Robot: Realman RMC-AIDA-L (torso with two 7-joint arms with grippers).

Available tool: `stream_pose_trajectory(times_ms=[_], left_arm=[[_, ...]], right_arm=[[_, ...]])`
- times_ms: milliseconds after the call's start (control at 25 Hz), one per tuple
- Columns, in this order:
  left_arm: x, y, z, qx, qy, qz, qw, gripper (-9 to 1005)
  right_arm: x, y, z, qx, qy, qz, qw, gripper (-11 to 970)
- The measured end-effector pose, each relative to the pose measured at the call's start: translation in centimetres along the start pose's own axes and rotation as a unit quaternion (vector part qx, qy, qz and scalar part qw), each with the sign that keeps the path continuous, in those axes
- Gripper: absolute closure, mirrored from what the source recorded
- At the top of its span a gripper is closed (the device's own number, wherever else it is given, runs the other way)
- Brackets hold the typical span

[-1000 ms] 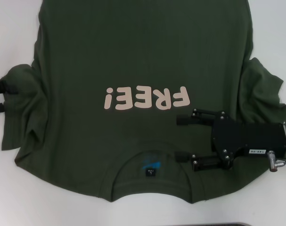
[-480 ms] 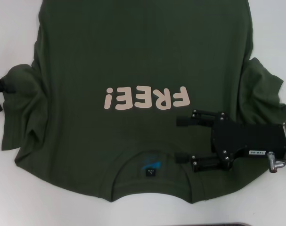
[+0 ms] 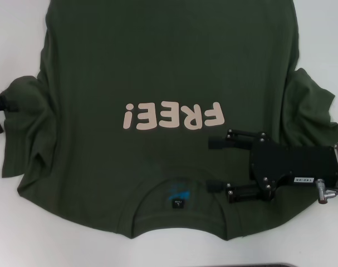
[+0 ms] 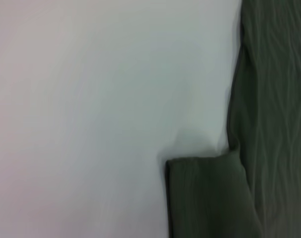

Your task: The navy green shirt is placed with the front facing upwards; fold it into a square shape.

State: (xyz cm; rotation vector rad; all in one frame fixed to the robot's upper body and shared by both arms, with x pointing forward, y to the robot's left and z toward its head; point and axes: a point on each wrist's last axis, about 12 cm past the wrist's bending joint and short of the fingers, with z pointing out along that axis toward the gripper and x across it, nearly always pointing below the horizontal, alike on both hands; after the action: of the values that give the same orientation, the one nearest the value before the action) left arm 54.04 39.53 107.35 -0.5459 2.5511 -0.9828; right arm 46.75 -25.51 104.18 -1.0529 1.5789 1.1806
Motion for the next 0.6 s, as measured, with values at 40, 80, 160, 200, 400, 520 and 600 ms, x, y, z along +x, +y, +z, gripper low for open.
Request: stream_pose_trajectory(times_ms=[40,80,160,200,400,520,600], left_arm=[[0.1,0.0,0.1,0.0,0.001,-0.001,1.0,215],[0.1,0.0,0.2,0.001,0.002,-0.002,1.0,215],[0.2,-0.1,0.4,0.003,0.005,-0.003,1.0,215],[0.2,-0.1,0.5,0.003,0.006,-0.003,1.0,215],[0.3,-0.2,0.8,0.005,0.009,-0.004,1.0,216],[0.3,-0.4,1.0,0.008,0.014,-0.002,1.0,216],[0.3,-0.5,1.2,0.009,0.015,-0.001,1.0,216]], right_arm=[[0.0,0.0,0.0,0.0,0.0,0.0,1.0,63],[0.0,0.0,0.0,0.0,0.0,0.0,1.0,63],[0.0,0.0,0.0,0.0,0.0,0.0,1.0,63],[0.0,0.0,0.0,0.0,0.0,0.0,1.0,63],[0.0,0.0,0.0,-0.001,0.0,0.0,1.0,63],[0.0,0.0,0.0,0.0,0.0,0.0,1.0,63],[0.0,0.0,0.0,0.0,-0.001,0.0,1.0,63]])
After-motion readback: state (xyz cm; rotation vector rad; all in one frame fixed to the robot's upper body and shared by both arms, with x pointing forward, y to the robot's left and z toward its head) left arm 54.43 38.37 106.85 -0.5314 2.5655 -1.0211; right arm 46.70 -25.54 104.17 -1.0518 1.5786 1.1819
